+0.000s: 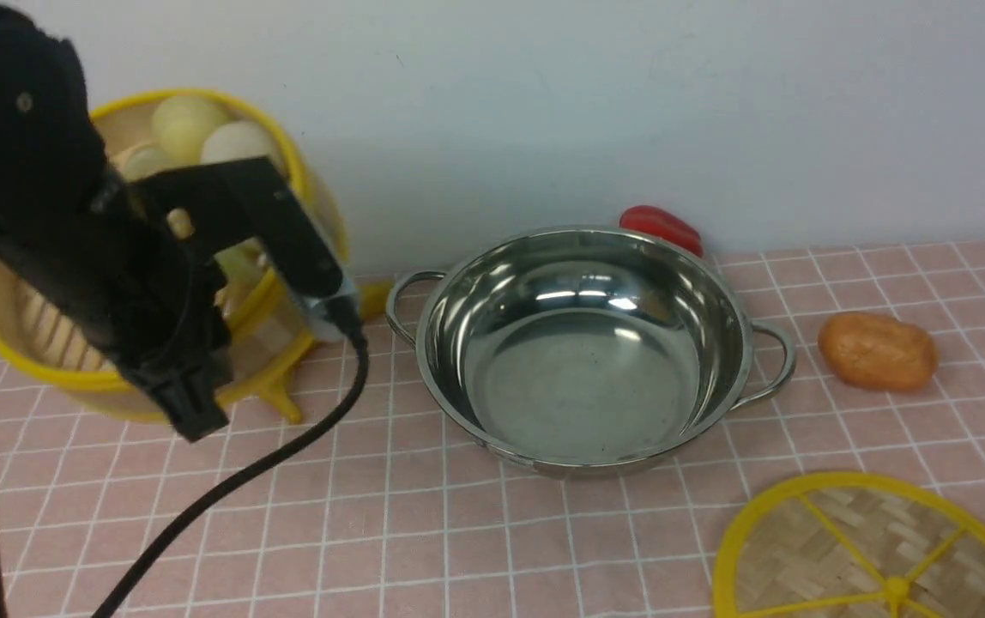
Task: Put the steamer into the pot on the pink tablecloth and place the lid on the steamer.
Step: 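Place the bamboo steamer basket with dumplings into the steel pot with the left gripper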
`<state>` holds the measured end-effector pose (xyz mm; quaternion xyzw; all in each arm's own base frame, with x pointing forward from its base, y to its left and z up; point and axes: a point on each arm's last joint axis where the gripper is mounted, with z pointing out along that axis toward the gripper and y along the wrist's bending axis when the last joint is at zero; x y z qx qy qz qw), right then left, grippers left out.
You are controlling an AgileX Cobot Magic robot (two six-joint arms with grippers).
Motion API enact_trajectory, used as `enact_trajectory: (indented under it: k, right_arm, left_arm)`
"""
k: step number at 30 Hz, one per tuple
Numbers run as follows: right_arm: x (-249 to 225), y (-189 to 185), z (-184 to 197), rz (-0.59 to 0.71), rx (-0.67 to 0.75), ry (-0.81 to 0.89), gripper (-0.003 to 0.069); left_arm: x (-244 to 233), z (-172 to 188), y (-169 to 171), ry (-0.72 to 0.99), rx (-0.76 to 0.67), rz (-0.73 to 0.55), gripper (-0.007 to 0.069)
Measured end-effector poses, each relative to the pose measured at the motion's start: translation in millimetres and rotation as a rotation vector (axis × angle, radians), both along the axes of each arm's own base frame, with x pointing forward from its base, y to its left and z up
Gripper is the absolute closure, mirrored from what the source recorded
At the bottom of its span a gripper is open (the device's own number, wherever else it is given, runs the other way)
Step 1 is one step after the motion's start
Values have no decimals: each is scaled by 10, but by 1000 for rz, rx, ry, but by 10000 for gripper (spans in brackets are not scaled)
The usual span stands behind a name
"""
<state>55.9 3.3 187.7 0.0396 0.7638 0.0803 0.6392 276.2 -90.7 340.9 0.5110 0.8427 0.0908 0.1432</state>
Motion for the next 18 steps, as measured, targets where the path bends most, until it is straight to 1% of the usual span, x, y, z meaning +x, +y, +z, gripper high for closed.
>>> enact_trajectory:
  k: [1,2,3,4,5,6,7,8,9,11,12,14,18]
  right_arm:
    - [0,0,0,0,0,0,414]
    - [0,0,0,0,0,0,414]
    - [0,0,0,0,0,0,414]
    - [0,0,0,0,0,0,414]
    - [0,0,0,0,0,0,414]
    - [0,0,0,0,0,0,414]
    - [0,0,0,0,0,0,414]
    - [0,0,0,0,0,0,414]
    - [0,0,0,0,0,0,414]
    - [0,0,0,0,0,0,414]
    - [0,0,0,0,0,0,414]
    - [0,0,0,0,0,0,414]
    - [0,0,0,0,0,0,414]
  left_arm:
    - [28,83,-160,-23,-4,-66,596]
    - [31,114,-201,-34,-7,-83,596]
    - [85,138,-368,-40,-16,-135,596]
    - [126,142,-480,-43,-22,-167,596]
    - [135,140,-500,-42,-22,-173,596]
    - [214,101,-693,-31,-27,-226,596]
    - [211,116,-704,-36,-28,-232,596]
    - [294,24,-879,-10,-30,-278,596]
    - [320,5,-950,-7,-31,-301,596]
    - [420,-142,-1150,21,-20,-352,596]
    - [443,-171,-1177,26,-19,-354,596]
    - [548,-345,-1347,59,-17,-382,596]
    - [696,-652,-1501,125,-19,-385,596]
